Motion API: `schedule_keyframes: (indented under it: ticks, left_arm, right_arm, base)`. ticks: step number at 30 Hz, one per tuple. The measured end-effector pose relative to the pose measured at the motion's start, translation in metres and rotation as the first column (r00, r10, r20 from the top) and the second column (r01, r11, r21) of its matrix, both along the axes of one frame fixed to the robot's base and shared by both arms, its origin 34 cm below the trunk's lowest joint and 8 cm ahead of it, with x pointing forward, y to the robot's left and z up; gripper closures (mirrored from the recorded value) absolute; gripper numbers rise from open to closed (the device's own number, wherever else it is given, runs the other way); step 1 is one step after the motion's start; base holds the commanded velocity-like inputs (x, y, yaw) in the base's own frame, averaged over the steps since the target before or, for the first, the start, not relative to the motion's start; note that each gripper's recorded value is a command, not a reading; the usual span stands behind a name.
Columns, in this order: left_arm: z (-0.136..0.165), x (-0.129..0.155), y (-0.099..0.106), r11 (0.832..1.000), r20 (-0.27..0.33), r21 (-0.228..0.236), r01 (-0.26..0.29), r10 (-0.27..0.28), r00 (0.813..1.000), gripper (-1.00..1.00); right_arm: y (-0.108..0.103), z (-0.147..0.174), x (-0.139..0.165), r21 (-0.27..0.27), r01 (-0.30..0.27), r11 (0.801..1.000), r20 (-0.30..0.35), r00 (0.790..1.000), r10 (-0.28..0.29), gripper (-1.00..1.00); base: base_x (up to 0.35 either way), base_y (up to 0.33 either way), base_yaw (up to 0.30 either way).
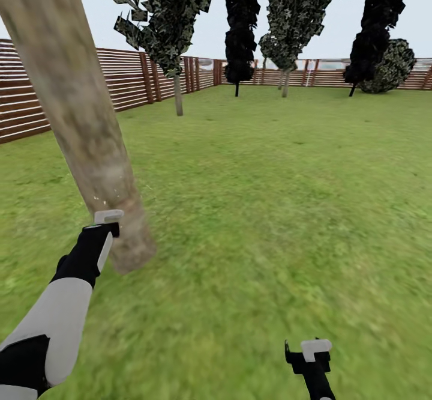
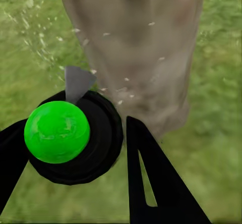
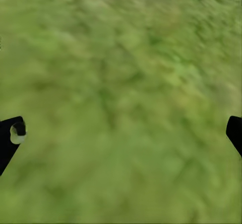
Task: In the garden, pick up the pesticide atomizer on the floor and spray pesticide onto both trees until each tree trunk is fully covered.
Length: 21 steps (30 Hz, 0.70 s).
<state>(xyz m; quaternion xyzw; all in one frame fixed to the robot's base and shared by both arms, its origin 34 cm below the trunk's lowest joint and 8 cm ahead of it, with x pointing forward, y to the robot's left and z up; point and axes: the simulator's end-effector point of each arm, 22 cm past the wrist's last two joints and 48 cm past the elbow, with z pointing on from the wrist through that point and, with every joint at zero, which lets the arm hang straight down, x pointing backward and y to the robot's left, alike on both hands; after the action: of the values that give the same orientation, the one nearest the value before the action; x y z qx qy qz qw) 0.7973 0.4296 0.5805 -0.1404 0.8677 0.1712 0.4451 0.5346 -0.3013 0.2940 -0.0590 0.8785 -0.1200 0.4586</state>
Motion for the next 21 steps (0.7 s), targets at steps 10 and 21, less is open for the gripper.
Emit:
schedule_keyframes:
  ticks: [10,21]
  left_arm:
    - [0.0000,-0.0001,-0.0007,1.000,0.000,-0.001,-0.001,0.001,1.000,1.00]
    - [-0.0013,-0.0017,0.0021,1.000,-0.006,0.007,-0.008,0.008,1.000,1.00]
  right_arm:
    - [-0.0001,0.0002,0.0000,0.000,0.000,1.000,0.001,1.000,0.000,-1.00]
    - [0.0000,0.0002,0.0000,0.000,0.000,1.000,0.000,1.000,0.000,-1.00]
  base:
    - [0.135,-0.258,0.080]
    - [0.170,-0.252,0.140]
